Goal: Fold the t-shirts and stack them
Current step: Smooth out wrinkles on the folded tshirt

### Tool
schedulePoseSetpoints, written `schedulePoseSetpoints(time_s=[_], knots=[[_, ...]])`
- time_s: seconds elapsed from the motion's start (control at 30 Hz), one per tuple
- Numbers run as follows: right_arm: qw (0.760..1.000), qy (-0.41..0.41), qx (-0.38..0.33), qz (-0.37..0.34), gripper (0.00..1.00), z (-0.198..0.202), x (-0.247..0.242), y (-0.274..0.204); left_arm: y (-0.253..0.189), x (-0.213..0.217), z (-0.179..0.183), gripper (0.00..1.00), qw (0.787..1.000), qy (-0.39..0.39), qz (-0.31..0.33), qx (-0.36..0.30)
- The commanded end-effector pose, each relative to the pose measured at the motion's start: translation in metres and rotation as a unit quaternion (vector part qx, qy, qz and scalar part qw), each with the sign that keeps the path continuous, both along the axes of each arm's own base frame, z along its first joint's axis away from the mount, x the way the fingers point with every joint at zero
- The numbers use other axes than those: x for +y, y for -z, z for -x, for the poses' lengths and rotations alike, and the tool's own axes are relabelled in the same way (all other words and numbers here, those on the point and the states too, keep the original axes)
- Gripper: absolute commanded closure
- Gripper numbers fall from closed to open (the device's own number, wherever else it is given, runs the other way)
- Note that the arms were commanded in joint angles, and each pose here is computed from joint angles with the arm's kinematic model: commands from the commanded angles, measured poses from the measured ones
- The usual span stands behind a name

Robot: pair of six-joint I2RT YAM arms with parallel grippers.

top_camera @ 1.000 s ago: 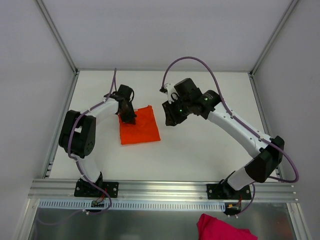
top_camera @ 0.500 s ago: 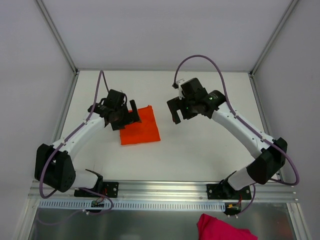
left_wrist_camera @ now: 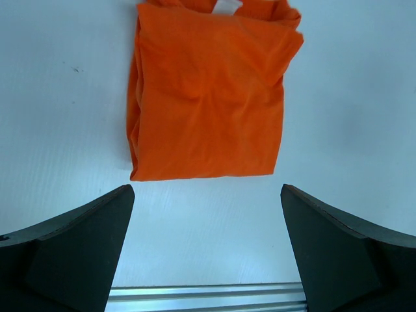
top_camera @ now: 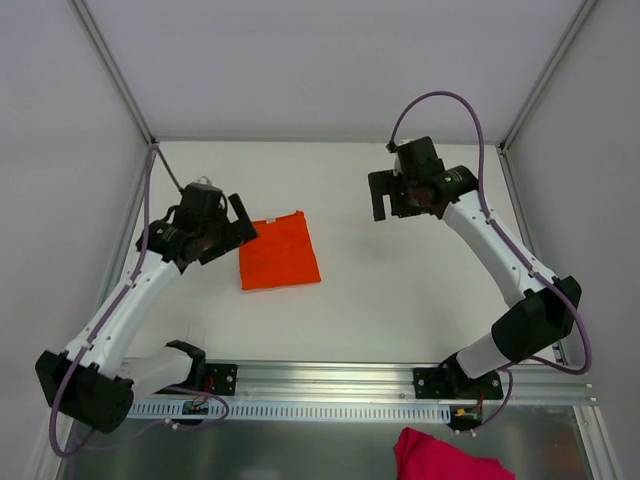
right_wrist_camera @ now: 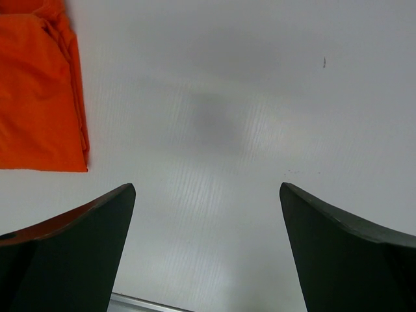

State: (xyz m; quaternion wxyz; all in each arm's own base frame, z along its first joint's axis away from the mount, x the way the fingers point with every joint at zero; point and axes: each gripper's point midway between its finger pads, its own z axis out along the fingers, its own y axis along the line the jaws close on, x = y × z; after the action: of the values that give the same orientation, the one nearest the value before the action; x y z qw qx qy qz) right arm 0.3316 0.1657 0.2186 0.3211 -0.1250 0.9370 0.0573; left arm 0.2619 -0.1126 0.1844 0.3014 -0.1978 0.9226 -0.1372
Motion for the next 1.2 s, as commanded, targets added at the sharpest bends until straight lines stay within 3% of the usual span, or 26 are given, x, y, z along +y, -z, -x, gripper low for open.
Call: schedulePoseSetpoints(time_s=[0.0, 0.27, 0.6, 0.8, 0.9, 1.17], knots=[[0.999, 0.04, 0.019, -0.023, 0.0, -0.009, -0.017, 0.012, -0.02, 0.031, 0.009, 0.01, 0.997, -0.065, -0.002, -0.044], [0.995, 0.089, 0.035, 0.01, 0.0, -0.012, -0.058, 0.032, -0.009, 0.062, 0.019, 0.01, 0.989, -0.1, 0.051, -0.098], [0.996, 0.085, 0.023, -0.018, 0.0, -0.009, -0.054, 0.016, -0.013, 0.076, 0.026, 0.01, 0.984, -0.128, 0.033, -0.12], [0.996, 0.081, 0.034, 0.004, 0.0, -0.001, -0.062, 0.025, -0.008, 0.104, 0.042, 0.01, 0.974, -0.196, -0.005, -0.112], [0.997, 0.07, 0.034, 0.001, 0.0, 0.004, -0.061, 0.026, -0.011, 0.101, 0.039, 0.01, 0.976, -0.178, -0.005, -0.123], [0.998, 0.062, 0.021, -0.003, 0.0, 0.005, -0.06, 0.01, -0.006, 0.121, 0.047, 0.01, 0.963, -0.237, -0.027, -0.123]])
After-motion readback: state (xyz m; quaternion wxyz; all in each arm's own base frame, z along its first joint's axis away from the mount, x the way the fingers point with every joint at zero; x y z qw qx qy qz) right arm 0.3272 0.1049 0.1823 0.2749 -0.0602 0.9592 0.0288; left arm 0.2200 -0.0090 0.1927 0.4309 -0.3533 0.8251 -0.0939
